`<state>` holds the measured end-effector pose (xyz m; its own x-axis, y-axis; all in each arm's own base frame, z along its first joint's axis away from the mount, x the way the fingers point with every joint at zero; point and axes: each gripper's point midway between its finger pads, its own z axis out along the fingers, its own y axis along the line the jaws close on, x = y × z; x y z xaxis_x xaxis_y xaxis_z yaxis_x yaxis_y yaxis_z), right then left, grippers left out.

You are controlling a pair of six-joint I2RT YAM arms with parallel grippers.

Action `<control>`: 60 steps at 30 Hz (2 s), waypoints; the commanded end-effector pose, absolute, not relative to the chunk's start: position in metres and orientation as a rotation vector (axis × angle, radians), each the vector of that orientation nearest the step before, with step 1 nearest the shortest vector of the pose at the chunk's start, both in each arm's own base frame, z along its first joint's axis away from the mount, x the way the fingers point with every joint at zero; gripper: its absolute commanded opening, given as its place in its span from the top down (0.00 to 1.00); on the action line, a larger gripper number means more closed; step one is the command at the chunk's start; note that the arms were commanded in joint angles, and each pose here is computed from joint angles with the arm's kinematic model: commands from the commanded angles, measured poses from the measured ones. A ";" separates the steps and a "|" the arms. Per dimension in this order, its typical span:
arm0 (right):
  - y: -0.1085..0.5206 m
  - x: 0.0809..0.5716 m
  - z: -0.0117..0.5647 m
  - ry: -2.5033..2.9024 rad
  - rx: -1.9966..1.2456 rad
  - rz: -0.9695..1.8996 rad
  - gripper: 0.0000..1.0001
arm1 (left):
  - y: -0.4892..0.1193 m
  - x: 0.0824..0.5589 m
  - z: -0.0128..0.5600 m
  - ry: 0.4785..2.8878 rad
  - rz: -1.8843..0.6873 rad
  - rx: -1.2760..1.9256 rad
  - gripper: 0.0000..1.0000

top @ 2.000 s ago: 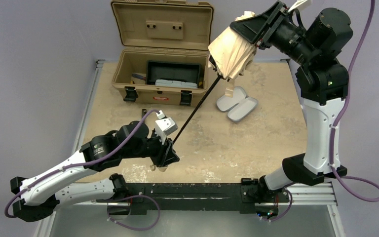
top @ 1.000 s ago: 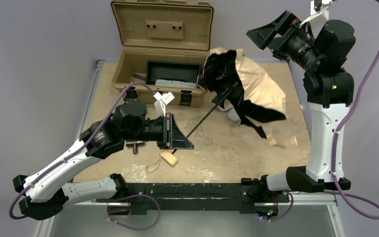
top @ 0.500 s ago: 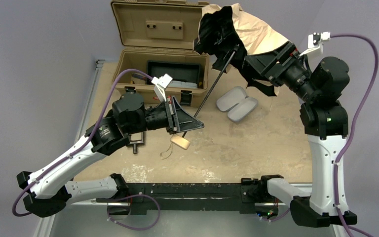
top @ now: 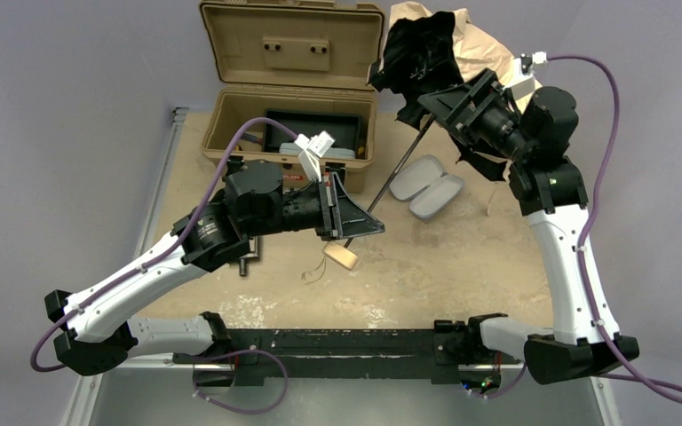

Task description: Open the umbrella

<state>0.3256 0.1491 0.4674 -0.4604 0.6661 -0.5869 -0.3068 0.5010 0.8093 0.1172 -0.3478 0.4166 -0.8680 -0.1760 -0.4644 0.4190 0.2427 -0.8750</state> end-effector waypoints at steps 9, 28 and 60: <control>0.164 0.326 0.486 1.614 0.252 1.221 1.00 | -0.347 0.121 0.465 1.807 -1.536 0.399 1.00; 0.199 0.222 0.559 1.272 -0.278 1.616 1.00 | -0.310 0.125 0.492 1.671 -1.604 0.341 0.00; 0.205 0.185 0.609 1.008 -0.255 1.914 1.00 | -0.401 0.092 0.518 1.406 -2.184 0.580 0.62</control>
<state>0.2213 0.2170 0.5810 -0.6216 0.5946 -0.5099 -0.7240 -0.1876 0.6638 0.0879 -0.3990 0.4926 -0.8140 -0.0914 -0.5736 0.5720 -0.2978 -0.7643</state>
